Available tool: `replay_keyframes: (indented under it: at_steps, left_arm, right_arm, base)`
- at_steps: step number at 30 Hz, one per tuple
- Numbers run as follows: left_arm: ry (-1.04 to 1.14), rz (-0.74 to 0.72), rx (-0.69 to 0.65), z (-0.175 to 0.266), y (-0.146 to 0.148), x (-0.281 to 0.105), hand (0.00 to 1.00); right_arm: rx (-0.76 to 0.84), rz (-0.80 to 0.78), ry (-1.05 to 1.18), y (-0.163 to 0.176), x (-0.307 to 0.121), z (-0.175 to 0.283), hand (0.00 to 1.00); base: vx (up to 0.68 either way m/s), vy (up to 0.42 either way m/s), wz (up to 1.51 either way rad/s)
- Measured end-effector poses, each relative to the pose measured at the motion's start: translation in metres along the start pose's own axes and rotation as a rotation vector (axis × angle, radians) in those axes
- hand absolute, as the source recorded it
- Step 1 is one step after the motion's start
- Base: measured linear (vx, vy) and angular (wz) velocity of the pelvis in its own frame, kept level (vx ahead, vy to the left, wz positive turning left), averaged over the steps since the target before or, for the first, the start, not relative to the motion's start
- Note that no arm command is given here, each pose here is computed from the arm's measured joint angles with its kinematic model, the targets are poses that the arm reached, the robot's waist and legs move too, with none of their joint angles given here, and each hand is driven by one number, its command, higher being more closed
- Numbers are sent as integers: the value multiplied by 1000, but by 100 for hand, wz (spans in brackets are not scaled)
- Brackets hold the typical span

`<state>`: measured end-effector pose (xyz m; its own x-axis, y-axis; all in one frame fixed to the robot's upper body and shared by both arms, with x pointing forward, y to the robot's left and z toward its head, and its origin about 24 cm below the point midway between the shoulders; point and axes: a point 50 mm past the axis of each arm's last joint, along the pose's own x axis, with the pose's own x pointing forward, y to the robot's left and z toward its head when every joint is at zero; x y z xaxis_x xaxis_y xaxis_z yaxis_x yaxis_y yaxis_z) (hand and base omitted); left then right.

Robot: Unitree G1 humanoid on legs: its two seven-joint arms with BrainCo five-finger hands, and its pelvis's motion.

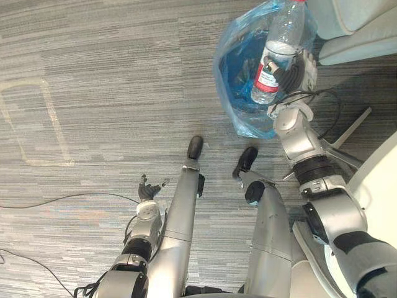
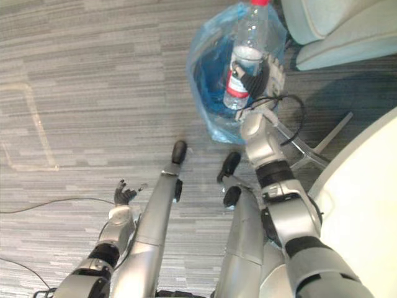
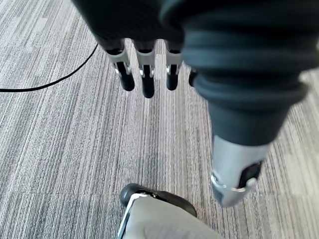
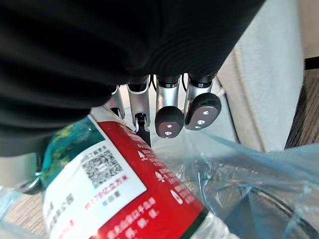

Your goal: Gather rubbish on tea table into small bin, then transfer packed bag to large trash can.

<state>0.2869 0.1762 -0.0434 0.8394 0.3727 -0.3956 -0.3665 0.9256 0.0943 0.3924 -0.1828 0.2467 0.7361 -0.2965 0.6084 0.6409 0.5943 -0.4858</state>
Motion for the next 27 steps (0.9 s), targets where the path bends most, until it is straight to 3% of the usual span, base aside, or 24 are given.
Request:
replay_keyframes:
  at_steps: [12, 27]
  left_arm:
    - [0, -17, 9, 1, 3, 2, 0]
    - [15, 12, 11, 1, 13, 5, 0]
  right_arm:
    - [85, -37, -58, -7, -5, 15, 0]
    - [-6, 175, -78, 34, -78, -11, 0]
  base:
    - [-40, 16, -5]
    - [-34, 8, -9]
